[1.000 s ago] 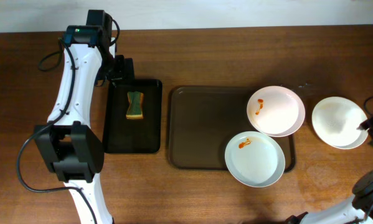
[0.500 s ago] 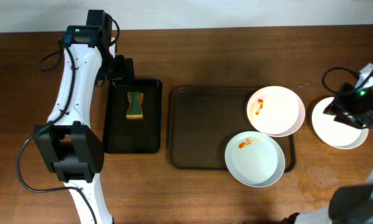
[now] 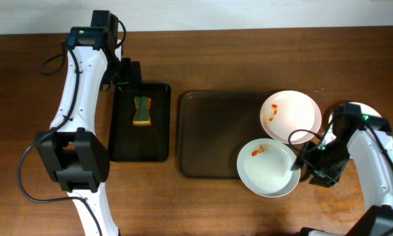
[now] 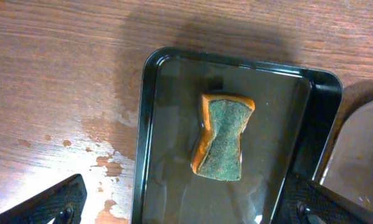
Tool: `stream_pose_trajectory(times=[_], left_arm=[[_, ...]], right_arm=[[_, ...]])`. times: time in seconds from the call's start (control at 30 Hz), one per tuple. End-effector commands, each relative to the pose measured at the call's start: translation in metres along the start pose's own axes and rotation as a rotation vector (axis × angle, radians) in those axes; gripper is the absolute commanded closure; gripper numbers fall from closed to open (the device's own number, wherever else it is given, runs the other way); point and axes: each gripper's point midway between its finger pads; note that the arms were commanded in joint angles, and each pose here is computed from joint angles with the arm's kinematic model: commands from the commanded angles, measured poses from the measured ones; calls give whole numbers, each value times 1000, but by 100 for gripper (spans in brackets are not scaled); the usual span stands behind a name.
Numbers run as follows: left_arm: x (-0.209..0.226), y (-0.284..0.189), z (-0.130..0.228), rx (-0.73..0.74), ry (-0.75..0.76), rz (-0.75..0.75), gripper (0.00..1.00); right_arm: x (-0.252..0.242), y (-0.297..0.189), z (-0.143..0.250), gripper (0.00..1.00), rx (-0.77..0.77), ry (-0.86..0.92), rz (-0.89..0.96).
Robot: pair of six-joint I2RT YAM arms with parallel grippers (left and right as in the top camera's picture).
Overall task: Clean dirty plates on tray and stack at the side
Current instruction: 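Move the right gripper back to the front white plate rim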
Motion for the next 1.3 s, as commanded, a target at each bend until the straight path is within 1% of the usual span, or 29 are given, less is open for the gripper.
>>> stream_pose_trajectory(times=[0.0, 0.03, 0.07, 0.23, 0.27, 0.33, 0.43, 0.53, 0.6, 0.67, 0.83, 0.9, 1.03, 1.17, 1.27], left_arm=[[1, -3, -1, -6, -6, 7, 0], [1, -3, -1, -6, -6, 7, 0], [1, -3, -1, -6, -6, 7, 0], [1, -3, -1, -6, -6, 7, 0], [1, -3, -1, -6, -6, 7, 0], [1, -3, -1, -6, -6, 7, 0], [1, -3, -1, -6, -6, 7, 0], [1, -3, -1, -6, -6, 7, 0], [1, -3, -1, -6, -6, 7, 0], [1, -3, -1, -6, -6, 7, 0], [1, -3, -1, -6, -6, 7, 0], [1, -3, -1, -6, -6, 7, 0], [1, -3, -1, -6, -6, 7, 0], [1, -3, -1, -6, -6, 7, 0], [1, -3, -1, -6, -6, 7, 0]], right_arm=[[-18, 13, -1, 61, -22, 128, 90], [-19, 13, -1, 69, -22, 128, 93], [-18, 13, 0, 70, -21, 127, 93], [-15, 18, 6, 71, -4, 123, 95], [-14, 19, 7, 74, -2, 137, 96], [-7, 21, 11, 78, 19, 121, 70], [-5, 21, 13, 91, 22, 107, 70], [-5, 21, 13, 89, 23, 108, 70], [-6, 21, 14, 76, 27, 109, 72], [-9, 25, 17, 73, 38, 120, 79], [-12, 50, 21, 73, 37, 148, 88], [-10, 56, 19, 72, 14, 130, 100], [-9, 59, 12, 73, -67, 126, 168], [-5, 61, 16, 74, -77, 119, 191], [-5, 62, 18, 76, -84, 136, 202]])
Point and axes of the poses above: each gripper's point midway between its finger pads, its own y axis out along the fingers, its own x axis along the line the jaws close on, z = x × y, and after that the axes turned 4 degrees about y, right-handed
